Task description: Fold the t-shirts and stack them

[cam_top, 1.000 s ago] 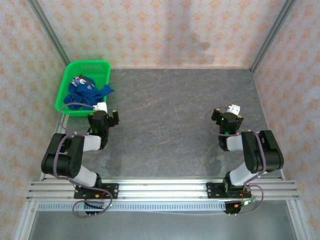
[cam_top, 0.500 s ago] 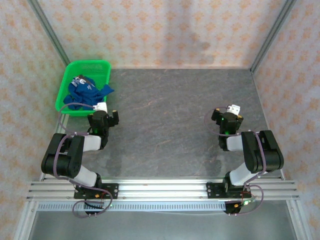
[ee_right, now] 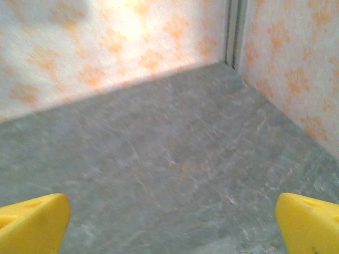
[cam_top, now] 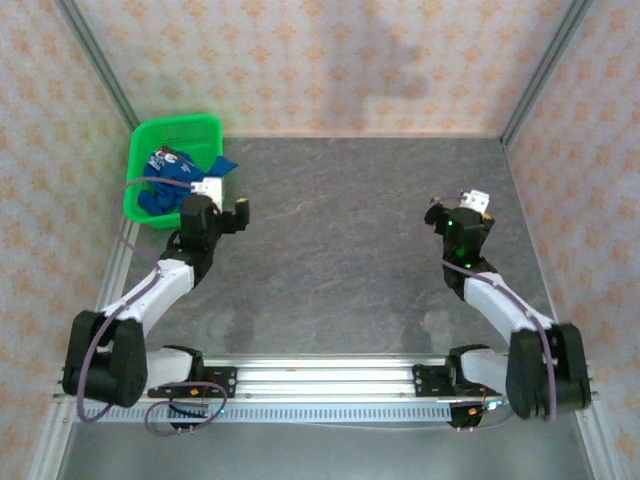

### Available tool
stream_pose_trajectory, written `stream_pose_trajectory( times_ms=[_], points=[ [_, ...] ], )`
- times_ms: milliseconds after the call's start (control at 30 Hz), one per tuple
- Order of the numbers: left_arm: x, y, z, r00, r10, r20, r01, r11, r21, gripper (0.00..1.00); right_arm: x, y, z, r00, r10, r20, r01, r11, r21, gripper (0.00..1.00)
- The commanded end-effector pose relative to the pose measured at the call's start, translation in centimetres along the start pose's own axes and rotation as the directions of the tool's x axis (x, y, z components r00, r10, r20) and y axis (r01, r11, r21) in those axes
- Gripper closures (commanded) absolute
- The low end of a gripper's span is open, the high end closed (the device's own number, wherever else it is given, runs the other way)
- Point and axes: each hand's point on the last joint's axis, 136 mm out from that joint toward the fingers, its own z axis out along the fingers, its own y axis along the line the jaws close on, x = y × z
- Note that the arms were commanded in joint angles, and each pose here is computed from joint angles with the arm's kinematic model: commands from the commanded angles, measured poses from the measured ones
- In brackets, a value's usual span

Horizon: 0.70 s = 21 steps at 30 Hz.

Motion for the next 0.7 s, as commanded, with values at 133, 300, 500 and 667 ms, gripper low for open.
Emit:
stream_pose_trajectory(
  times_ms=[133,300,500,667],
  points=[
    [-2.2,-1.6,-4.7,0.961,-0.151,-0.232,0.145,0.989,-0.041,0.0,3.8,3.1,-5.0,0.929,-0.044,-0.368,0.022,0.998,-0.064,0.01],
    [-7.6,1.1,-4.5,0.915,-0.225,-0.336,0.176,0.969,-0.171,0.0,3.2,10.5,-6.8,0.876,-0.116,-0.468,-0.025,0.958,-0.284,0.01],
    [-10.7,7.1,-0.2,0.818,-0.412,-0.402,0.306,0.903,-0.302,0.0,3.2,20.2,-8.3,0.782,-0.266,-0.563,-0.047,0.876,-0.48,0.01],
    [-7.4,9.6,6.2,0.689,-0.546,-0.477,0.429,0.837,-0.339,0.04,3.7,26.2,-8.7,0.71,-0.3,-0.637,-0.129,0.834,-0.537,0.0]
  ],
)
